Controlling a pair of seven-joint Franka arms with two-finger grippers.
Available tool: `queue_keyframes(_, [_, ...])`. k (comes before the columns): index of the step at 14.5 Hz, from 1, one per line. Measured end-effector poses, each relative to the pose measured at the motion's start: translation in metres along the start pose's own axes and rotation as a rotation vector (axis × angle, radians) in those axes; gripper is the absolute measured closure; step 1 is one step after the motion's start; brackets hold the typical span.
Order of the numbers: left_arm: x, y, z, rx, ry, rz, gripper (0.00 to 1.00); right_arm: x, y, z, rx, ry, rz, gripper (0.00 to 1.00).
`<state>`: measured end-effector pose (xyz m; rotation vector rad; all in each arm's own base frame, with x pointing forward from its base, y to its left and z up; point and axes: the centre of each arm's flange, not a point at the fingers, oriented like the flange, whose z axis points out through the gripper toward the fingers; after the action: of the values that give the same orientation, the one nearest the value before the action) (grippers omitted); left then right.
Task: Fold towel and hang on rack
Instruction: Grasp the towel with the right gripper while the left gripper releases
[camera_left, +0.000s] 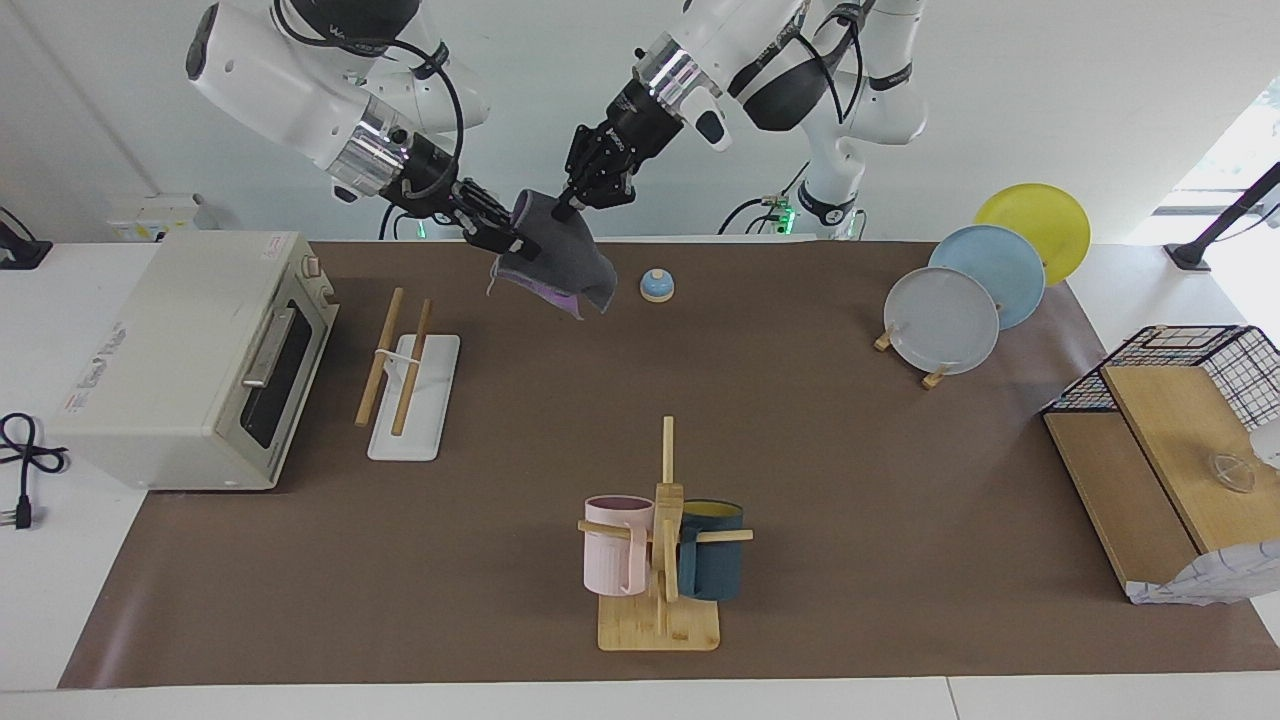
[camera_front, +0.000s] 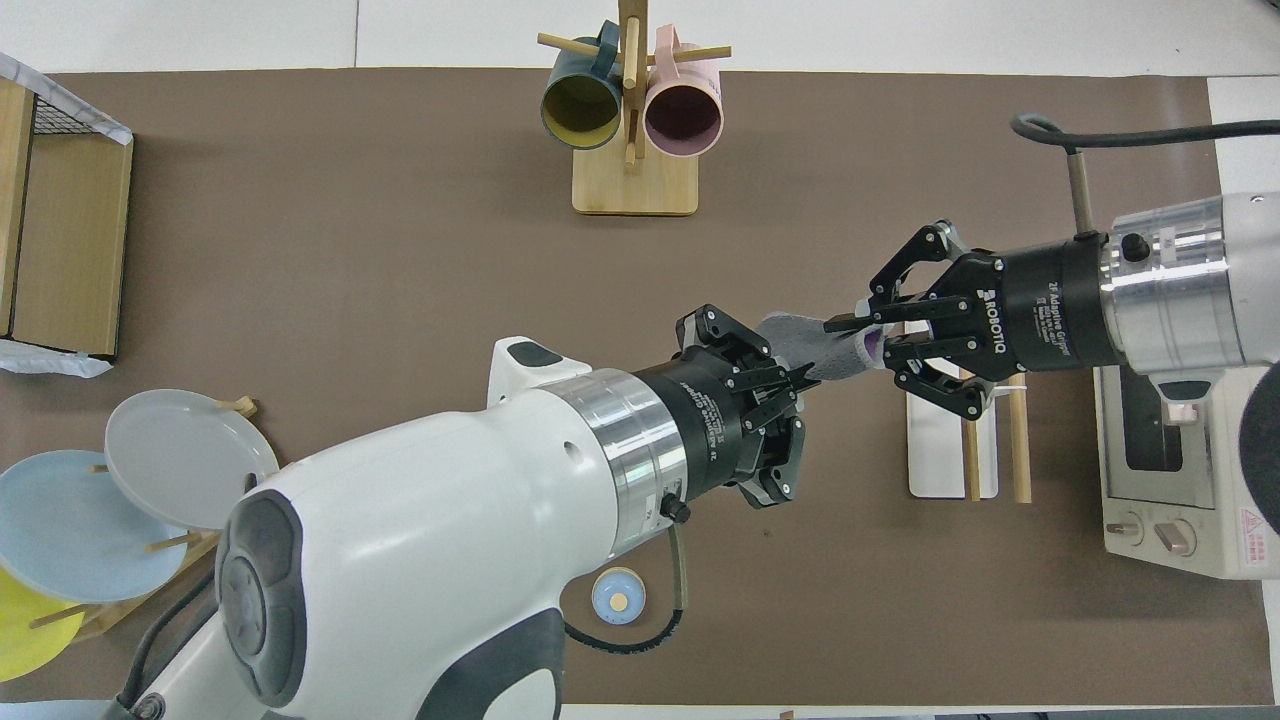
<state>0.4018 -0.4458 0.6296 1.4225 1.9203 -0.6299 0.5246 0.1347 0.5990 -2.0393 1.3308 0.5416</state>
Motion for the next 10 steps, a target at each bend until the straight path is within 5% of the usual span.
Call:
queue_keyframes(1, [0.0000,-0.0001,0.0000,0.000,0.000,0.000,0.98,-0.0018,-0.0001,0.0015,-0.002,-0.001,-0.003,0.97])
queue_keyframes(8, [0.0016,-0.0005,0.0015,0.001,0.003,-0.002,0.98,-0.0072,-0.0004,0.0061,-0.009,-0.004,-0.062,0.97])
queue_keyframes(10, [0.0046,-0.0019,0.0031,0.002,0.011,0.006,0.80,-0.0070,-0.0002,0.0065,-0.010,-0.005,-0.102,0.97])
